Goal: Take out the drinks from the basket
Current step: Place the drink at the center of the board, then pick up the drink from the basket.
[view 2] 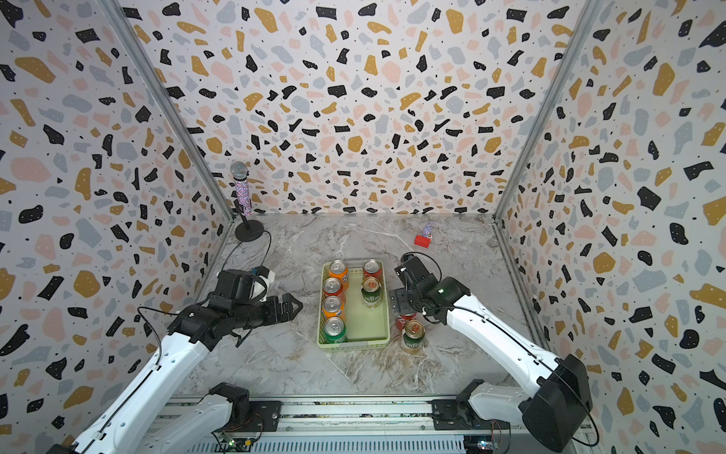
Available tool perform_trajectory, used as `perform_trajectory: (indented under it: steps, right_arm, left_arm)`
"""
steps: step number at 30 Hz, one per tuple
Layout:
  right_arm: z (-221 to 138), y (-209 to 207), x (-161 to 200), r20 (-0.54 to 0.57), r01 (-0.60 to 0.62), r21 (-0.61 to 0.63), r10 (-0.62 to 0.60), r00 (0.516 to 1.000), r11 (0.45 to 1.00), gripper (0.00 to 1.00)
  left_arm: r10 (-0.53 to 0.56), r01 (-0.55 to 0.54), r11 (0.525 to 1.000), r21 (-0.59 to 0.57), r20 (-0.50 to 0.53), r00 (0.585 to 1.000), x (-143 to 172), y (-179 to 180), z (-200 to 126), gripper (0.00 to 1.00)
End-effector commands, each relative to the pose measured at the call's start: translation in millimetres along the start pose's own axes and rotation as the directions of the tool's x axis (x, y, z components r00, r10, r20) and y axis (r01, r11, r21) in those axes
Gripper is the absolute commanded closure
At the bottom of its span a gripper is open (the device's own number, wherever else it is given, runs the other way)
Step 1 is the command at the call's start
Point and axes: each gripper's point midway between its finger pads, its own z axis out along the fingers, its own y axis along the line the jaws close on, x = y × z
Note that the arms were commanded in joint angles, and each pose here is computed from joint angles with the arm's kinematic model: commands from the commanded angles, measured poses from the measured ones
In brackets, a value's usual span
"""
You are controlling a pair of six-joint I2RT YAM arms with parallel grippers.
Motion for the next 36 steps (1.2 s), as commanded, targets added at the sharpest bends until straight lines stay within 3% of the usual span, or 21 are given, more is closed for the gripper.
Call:
perform_trajectory:
  steps: [1, 8, 15, 36]
  right_arm:
    - [-22.1, 2.8, -17.3, 0.046, 0.019, -0.027, -0.018, 0.999, 0.999, 0.08]
    - [-22.1, 37.7, -44.2, 0.057, 0.045, -0.169, -0.036, 0.998, 0.985, 0.09]
    - [7.2, 49.4, -50.6, -0.010, 0.053, -0.164, -0.056, 0.998, 0.985, 0.14]
    - [62.3, 77.3, -68.9, -0.053, 0.034, -0.180, -0.044, 0.998, 0.983, 0.14]
  left_arm:
    - [-0.003, 0.003, 1.000, 0.013, 0.014, 1.000, -4.7, -3.7, 1.6, 0.00]
    - [0.012, -0.012, 1.000, -0.011, 0.049, 0.999, -12.4, -1.6, -2.2, 0.00]
    - [0.008, -0.008, 1.000, -0.011, 0.058, 0.998, -6.2, 1.4, -4.7, 0.00]
    - [-0.032, 0.032, 0.999, 0.003, 0.048, 0.998, -8.3, 6.4, -3.1, 0.00]
